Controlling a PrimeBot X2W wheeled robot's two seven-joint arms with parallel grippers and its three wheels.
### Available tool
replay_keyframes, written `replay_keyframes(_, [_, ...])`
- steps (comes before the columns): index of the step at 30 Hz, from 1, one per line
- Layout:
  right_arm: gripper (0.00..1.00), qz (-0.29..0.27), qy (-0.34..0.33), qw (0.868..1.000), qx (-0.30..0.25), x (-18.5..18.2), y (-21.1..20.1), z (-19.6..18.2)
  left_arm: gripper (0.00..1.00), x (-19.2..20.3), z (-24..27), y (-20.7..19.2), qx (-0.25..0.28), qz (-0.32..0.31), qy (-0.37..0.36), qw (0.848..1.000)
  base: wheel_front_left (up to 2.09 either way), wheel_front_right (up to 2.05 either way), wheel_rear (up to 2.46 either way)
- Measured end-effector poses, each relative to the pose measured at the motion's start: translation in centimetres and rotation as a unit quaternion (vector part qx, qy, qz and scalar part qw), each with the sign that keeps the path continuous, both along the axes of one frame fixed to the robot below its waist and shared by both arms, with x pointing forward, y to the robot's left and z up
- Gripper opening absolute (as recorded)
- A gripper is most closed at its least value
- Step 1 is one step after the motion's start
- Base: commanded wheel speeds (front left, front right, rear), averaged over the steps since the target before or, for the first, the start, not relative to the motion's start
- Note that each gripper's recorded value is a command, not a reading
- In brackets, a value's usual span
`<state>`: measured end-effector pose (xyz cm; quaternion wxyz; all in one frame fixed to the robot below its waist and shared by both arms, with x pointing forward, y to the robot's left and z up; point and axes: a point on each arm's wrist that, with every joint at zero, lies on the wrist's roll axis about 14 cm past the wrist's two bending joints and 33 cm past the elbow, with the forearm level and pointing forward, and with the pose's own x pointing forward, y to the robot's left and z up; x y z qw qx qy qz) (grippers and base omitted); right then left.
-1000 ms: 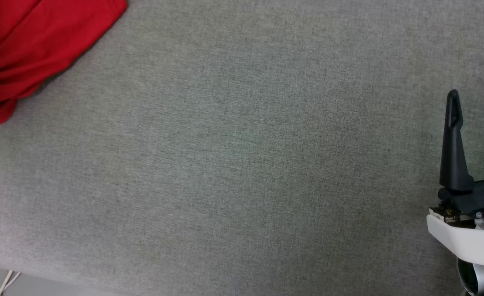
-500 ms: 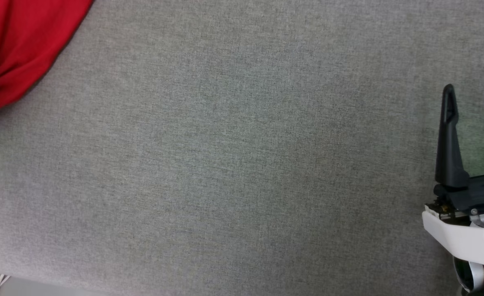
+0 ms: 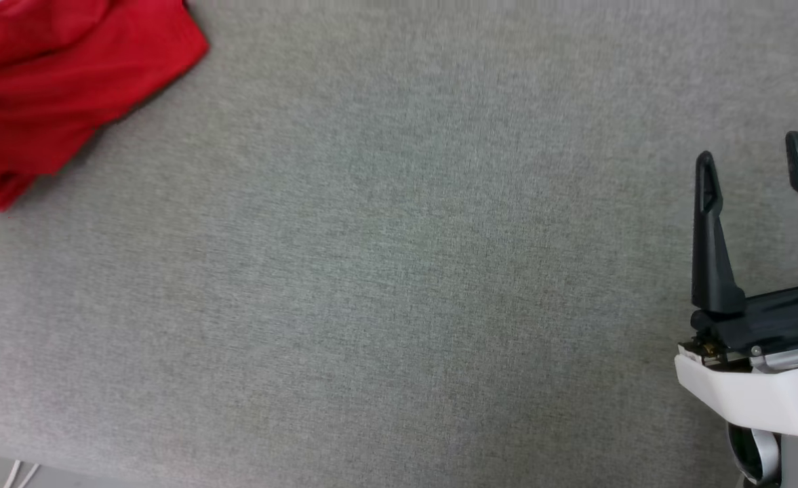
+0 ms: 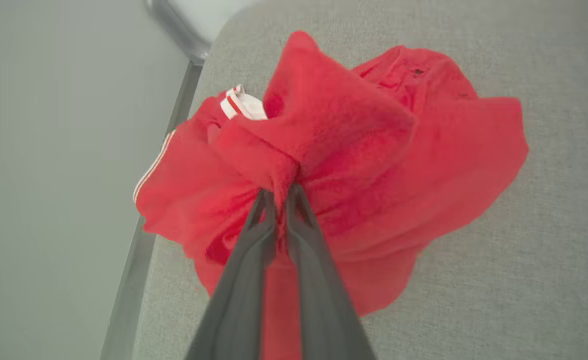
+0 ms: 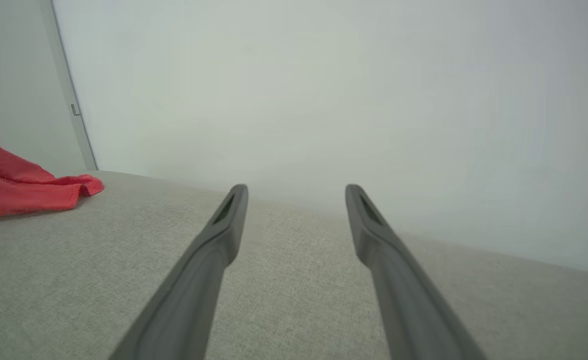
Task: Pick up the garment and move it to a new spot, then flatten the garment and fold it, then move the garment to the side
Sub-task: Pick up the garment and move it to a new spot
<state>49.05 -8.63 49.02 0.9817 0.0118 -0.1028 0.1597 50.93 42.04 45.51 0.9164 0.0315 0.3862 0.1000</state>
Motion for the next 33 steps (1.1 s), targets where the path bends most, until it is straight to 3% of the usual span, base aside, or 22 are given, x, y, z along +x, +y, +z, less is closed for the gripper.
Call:
replay_keyframes(8, [1.00, 0.003, -0.026, 1.000, 0.015, -1.7, 0.0, 3.5, 0.00, 2.8, 10.0, -3.9, 0.056, -0.095, -0.113, 0.987, 0.00, 0.00, 0.00])
replay_keyframes(16, [1.00, -0.015, -0.038, 0.999, 0.023, -3.7, -1.6, 5.9, 0.00, 4.5, 18.0, -11.7, 0.100, -0.204, -0.193, 0.954, 0.00, 0.00, 0.00])
replay_keyframes(21, [1.00, -0.045, -0.027, 0.999, 0.016, -4.9, -3.8, 5.7, 0.00, 5.6, 21.8, -18.9, 0.097, -0.280, -0.244, 0.924, 0.00, 0.00, 0.00])
replay_keyframes(22, [1.00, -0.066, -0.019, 0.998, 0.012, -5.7, -5.3, 5.5, 0.00, 5.8, 23.5, -23.1, 0.093, -0.324, -0.267, 0.903, 0.00, 0.00, 0.00])
replay_keyframes(33, [1.00, -0.149, -0.014, 0.989, 0.006, -9.2, -11.1, 6.1, 0.00, 4.2, 25.2, -36.8, 0.055, -0.475, -0.312, 0.821, 0.00, 0.00, 0.00])
